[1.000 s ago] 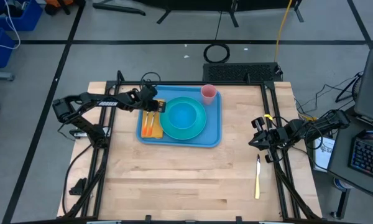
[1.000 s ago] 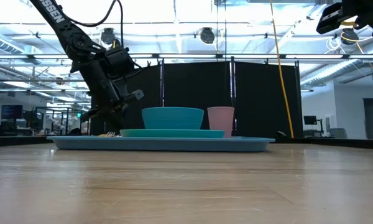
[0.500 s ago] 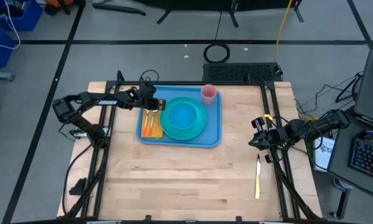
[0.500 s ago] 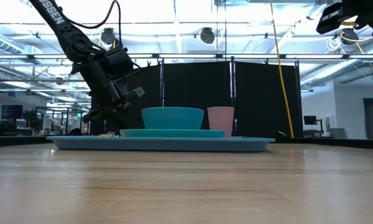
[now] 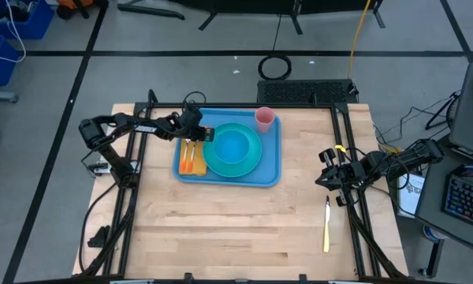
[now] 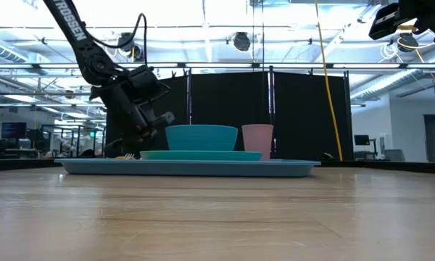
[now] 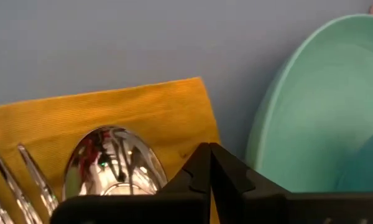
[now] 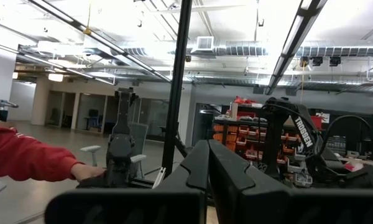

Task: Set up tray
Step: Put the orange spoon on the yellow napkin to the right of the orange fork, then put the yellow knife on the yellow napkin to the right of the orange spoon

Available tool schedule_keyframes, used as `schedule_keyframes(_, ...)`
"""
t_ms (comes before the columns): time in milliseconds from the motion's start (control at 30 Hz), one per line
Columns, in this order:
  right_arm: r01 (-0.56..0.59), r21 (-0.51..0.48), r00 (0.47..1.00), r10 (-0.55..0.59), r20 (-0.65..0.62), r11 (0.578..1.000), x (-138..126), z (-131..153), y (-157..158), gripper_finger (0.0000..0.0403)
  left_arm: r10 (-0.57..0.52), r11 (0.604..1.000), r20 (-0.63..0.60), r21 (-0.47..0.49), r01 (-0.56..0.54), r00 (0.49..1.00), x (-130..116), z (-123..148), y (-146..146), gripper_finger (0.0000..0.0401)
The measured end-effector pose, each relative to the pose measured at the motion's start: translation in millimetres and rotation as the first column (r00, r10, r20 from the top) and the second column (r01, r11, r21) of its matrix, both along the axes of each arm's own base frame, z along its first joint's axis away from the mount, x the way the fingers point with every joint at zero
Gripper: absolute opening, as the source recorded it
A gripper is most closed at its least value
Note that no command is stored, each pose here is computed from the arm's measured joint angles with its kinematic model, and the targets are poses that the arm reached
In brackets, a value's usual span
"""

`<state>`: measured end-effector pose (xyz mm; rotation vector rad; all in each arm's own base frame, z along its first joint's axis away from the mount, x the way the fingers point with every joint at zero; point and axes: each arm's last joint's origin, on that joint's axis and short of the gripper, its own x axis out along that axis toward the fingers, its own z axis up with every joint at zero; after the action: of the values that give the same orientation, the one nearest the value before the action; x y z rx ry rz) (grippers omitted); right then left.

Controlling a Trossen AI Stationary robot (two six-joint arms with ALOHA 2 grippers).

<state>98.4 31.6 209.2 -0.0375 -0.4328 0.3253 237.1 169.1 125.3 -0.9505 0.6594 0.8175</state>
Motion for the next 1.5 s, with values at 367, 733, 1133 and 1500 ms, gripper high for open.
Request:
schedule_keyframes(367, 0.000, 0.000, 1.000, 0.000, 0.000, 1.000, 0, 0, 0, 0.0004, 0.007, 1.000, -0.054, 0.014, -0.006, 0.999, -2, -2, -1, 0.0008)
schedule_keyframes(733, 0.000, 0.000, 1.000, 0.000, 0.000, 1.000, 0, 0, 0, 0.0004, 0.000, 0.998, -0.081, 0.059, 0.005, 0.997, 0, -1, -5, 0.0013)
schedule_keyframes(1133, 0.000, 0.000, 1.000, 0.000, 0.000, 1.000, 0, 0, 0, 0.0004, -0.021, 0.992, 0.046, 0.124, 0.015, 0.999, -5, 36, -8, 0.0004)
schedule_keyframes(1500, 0.000, 0.000, 1.000, 0.000, 0.000, 1.000, 0, 0, 0, 0.0004, -0.282, 0.953, 0.509, 0.250, 0.174, 0.814, 27, 95, -42, 0.0030)
